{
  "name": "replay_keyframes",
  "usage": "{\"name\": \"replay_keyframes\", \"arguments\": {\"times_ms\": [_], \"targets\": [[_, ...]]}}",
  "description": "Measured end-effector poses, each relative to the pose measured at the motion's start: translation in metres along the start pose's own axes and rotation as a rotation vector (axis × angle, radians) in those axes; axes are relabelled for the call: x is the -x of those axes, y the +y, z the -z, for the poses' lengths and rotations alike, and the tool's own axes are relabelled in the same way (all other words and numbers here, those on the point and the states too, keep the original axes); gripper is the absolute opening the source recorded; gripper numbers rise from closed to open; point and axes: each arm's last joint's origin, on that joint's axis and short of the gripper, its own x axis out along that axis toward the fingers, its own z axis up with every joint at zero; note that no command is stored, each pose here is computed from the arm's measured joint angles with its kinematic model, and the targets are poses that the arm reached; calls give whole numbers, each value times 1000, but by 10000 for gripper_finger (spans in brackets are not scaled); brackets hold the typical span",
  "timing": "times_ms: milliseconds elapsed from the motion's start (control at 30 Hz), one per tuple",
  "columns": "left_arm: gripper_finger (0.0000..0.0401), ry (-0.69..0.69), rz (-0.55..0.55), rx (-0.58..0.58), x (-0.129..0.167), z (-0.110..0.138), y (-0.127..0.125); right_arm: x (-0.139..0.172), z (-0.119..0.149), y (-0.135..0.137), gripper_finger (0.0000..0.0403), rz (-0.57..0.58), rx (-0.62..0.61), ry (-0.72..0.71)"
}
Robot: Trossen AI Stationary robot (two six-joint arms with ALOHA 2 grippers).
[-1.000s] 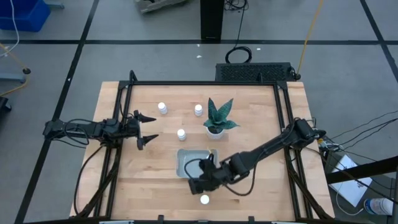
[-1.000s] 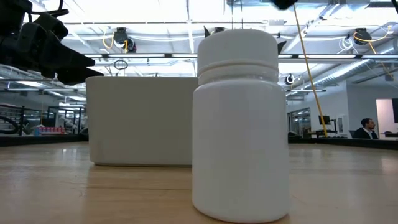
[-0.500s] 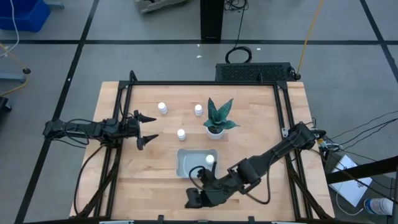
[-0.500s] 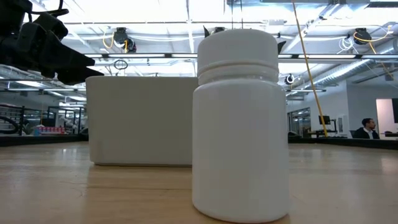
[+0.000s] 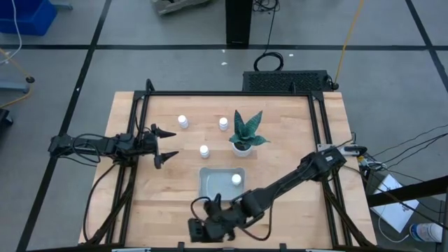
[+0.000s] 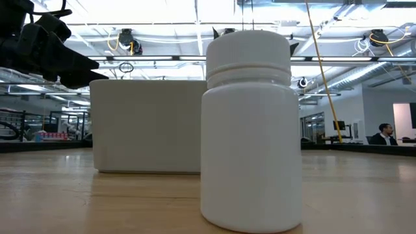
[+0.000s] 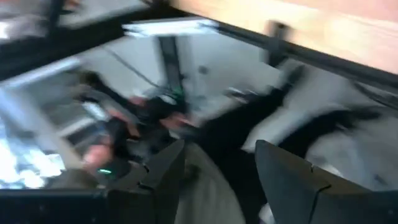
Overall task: Pick and place pill bottles into a basket
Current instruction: Put the white pill bottle into the white bin
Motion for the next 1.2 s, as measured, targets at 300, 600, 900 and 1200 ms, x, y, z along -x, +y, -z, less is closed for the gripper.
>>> {"name": "replay_keyframes", "arguments": {"times_ms": [300,600,900,1200], "targets": [[395,3,0,-1,0,0,0,69,-14,-23,187,473,-46,-223],[395,2,0,-1,0,0,0,71,-15,-23,187,492,-34,-201],[395,2,0,-1,0,0,0,62,-22,-22,189,472,-26,-224],[395,2,0,-1,0,0,0,33,-27,-31,271,481,-31,-179]]}}
